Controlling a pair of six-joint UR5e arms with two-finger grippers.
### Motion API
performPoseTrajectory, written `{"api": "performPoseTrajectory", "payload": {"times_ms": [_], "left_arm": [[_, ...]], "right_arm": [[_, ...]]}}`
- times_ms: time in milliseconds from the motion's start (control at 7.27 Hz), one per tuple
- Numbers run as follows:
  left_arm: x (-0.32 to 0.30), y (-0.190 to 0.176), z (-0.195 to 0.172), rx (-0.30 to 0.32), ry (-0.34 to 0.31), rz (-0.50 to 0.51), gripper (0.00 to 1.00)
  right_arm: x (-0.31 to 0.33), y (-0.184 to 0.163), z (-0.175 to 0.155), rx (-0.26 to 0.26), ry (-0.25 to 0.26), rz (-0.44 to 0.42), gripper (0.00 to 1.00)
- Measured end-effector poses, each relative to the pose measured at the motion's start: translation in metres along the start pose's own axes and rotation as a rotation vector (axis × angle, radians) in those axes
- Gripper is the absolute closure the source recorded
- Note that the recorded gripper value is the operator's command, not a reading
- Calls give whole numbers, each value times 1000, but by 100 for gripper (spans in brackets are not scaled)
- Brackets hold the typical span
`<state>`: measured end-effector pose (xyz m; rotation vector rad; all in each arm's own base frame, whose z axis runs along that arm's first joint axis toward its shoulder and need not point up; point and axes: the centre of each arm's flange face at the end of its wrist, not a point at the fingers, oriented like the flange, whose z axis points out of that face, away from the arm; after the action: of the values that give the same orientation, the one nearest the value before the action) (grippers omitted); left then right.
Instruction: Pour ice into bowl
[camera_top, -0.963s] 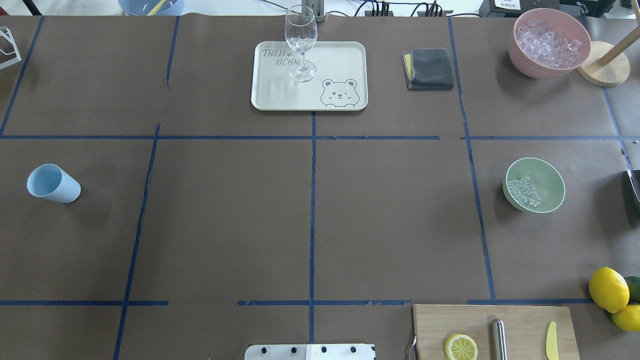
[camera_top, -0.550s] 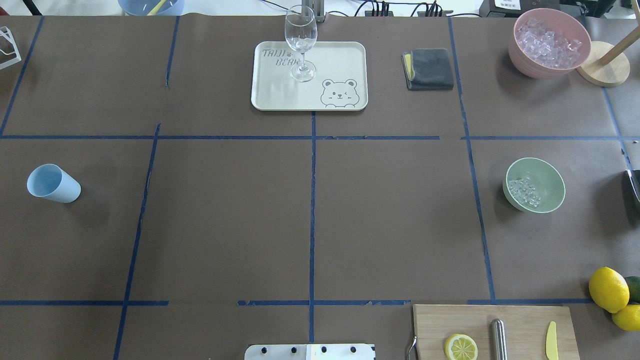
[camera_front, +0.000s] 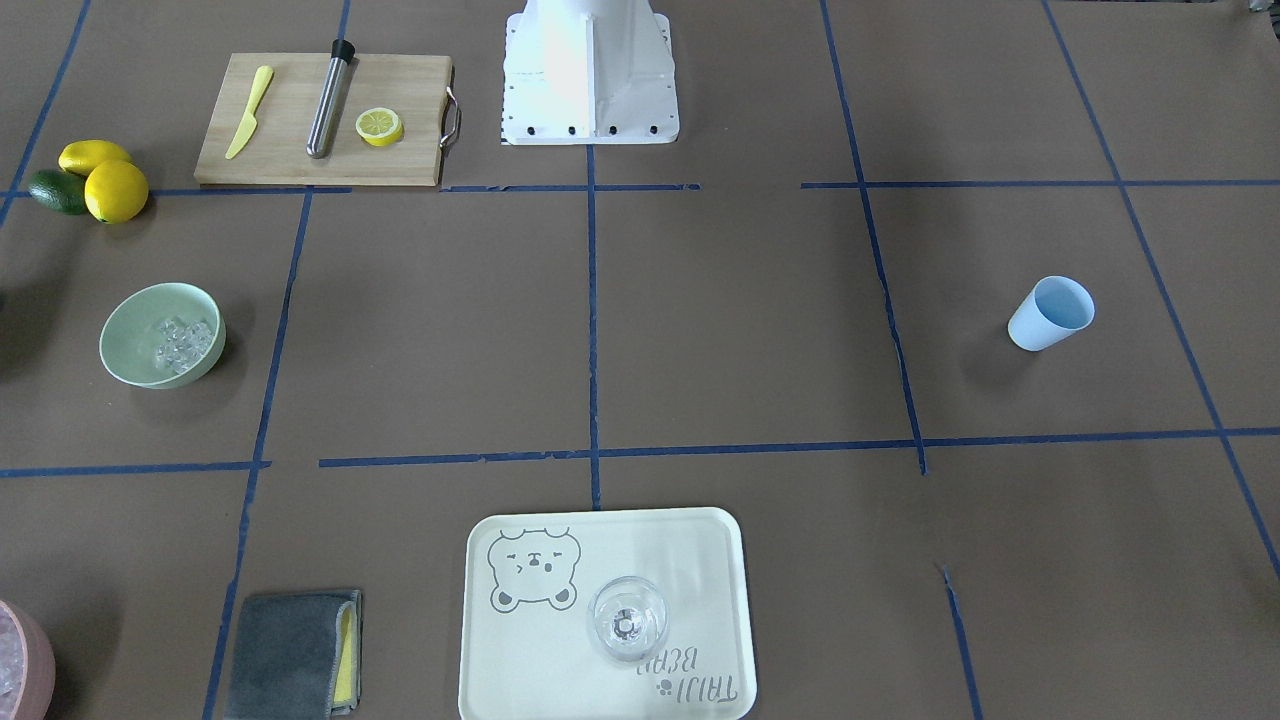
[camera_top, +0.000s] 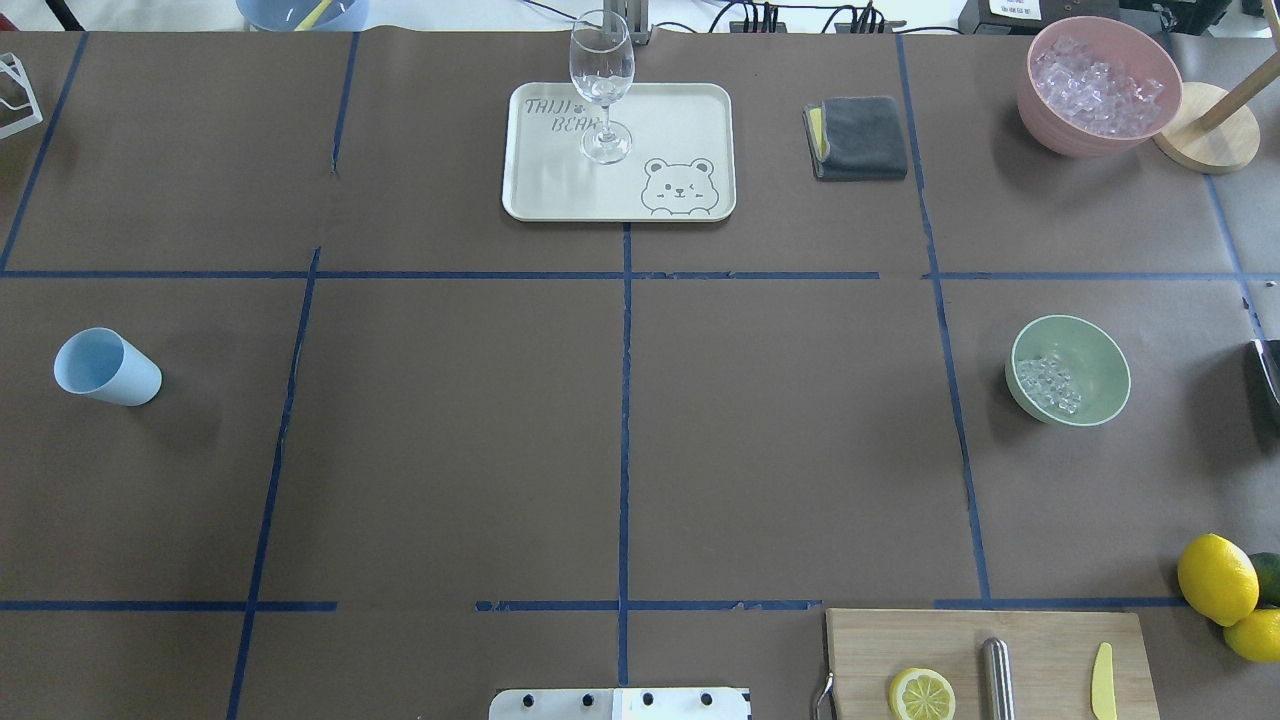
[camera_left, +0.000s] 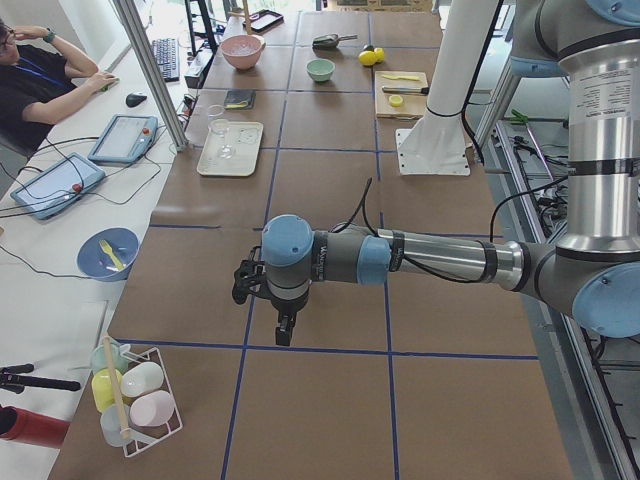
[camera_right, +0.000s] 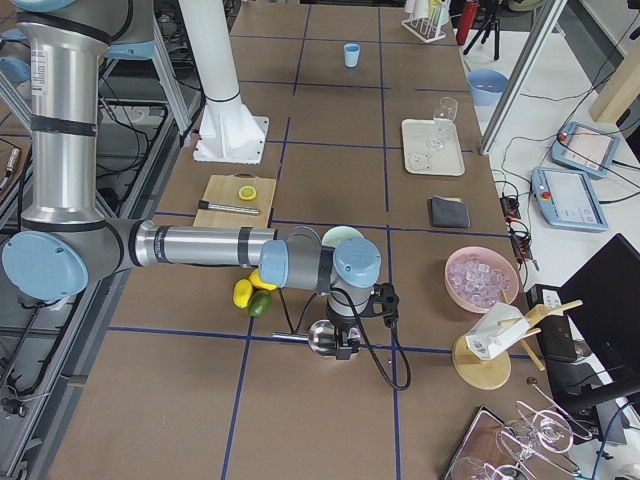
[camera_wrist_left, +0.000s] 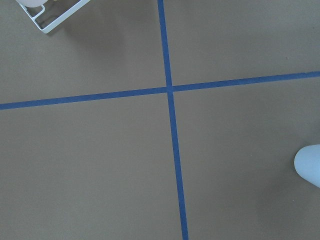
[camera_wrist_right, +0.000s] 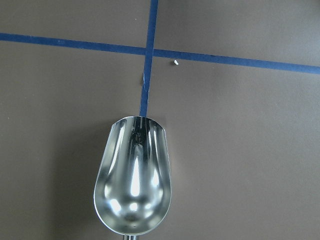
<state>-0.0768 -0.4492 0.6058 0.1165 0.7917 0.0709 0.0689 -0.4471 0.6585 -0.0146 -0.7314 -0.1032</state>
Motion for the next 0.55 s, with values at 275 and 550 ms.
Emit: {"api": "performPoseTrajectory", "payload": {"times_ms": [275,550], "left_arm": [[0,0,0,-1,0,-1,0],[-1,0,1,-1,1,-1,0]], "right_arm": [[-1,0,1,-3,1,-1,0],[-2,-1,2,-5,1,-3,0]]}}
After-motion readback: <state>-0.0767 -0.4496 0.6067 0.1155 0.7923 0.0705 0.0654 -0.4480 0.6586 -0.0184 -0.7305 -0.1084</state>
